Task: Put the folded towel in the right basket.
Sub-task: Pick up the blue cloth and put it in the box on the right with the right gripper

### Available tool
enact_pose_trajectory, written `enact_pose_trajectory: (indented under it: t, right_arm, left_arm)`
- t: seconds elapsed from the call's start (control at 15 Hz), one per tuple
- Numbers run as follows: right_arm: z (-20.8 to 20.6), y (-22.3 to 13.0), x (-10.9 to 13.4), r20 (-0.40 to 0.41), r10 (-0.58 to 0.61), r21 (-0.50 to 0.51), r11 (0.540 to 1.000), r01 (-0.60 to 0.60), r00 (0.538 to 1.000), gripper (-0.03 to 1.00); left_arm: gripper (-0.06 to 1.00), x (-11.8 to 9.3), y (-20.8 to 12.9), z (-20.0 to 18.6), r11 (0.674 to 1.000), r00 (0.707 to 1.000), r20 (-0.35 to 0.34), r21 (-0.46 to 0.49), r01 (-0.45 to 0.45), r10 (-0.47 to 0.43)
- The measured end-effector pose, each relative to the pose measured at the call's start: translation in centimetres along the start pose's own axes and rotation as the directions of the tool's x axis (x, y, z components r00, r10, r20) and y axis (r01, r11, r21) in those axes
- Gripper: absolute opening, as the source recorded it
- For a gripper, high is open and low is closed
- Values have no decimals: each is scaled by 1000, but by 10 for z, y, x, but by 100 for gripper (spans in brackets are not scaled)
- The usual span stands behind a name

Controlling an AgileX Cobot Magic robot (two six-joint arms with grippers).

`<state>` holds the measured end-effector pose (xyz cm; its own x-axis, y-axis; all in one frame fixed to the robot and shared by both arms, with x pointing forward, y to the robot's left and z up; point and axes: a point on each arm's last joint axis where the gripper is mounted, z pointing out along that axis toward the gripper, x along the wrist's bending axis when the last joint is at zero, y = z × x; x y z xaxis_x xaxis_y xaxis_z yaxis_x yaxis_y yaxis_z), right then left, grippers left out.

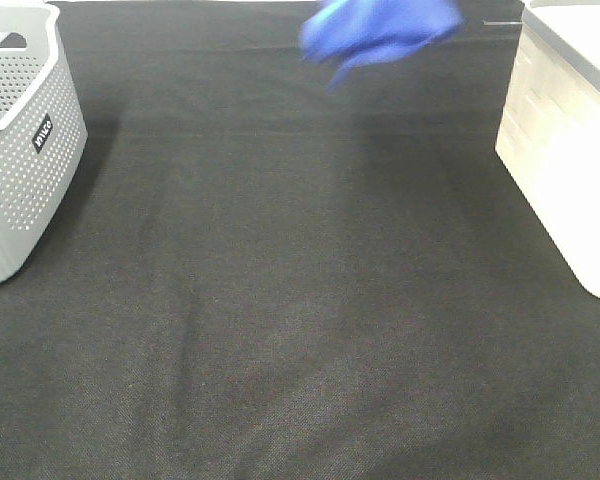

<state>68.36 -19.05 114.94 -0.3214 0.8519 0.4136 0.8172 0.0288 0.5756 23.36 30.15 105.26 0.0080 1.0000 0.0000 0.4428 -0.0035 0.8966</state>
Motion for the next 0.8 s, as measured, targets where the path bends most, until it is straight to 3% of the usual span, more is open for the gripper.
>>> enact_pose_trajectory:
  t: [0.13,0.33,0.4,0.6,0.67,0.8]
  right_arm:
    - [-77,10,-44,140,62,-149,988,-41,988,20]
    - [-131,5,-107,254,205,-250,958,-140,945,20]
    - [-140,-7,-141,319,274,-245,949,-200,907,20]
    - [-129,-45,-195,494,320,-120,946,-301,809,20]
    - [-122,-56,-205,544,304,-69,945,-319,782,20]
    - [-112,-69,-212,569,309,-20,931,-363,762,20]
  left_arm:
    - [99,0,0,0,1000,1000,0,0,0,0]
    - [99,0,0,0,1000,1000,0,0,0,0]
    - [99,0,0,0,1000,1000,0,0,0,0]
    - [99,0,0,0,1000,1000,0,0,0,0]
    - [99,0,0,0,1000,1000,0,0,0,0]
    - [99,0,0,0,1000,1000,0,0,0,0]
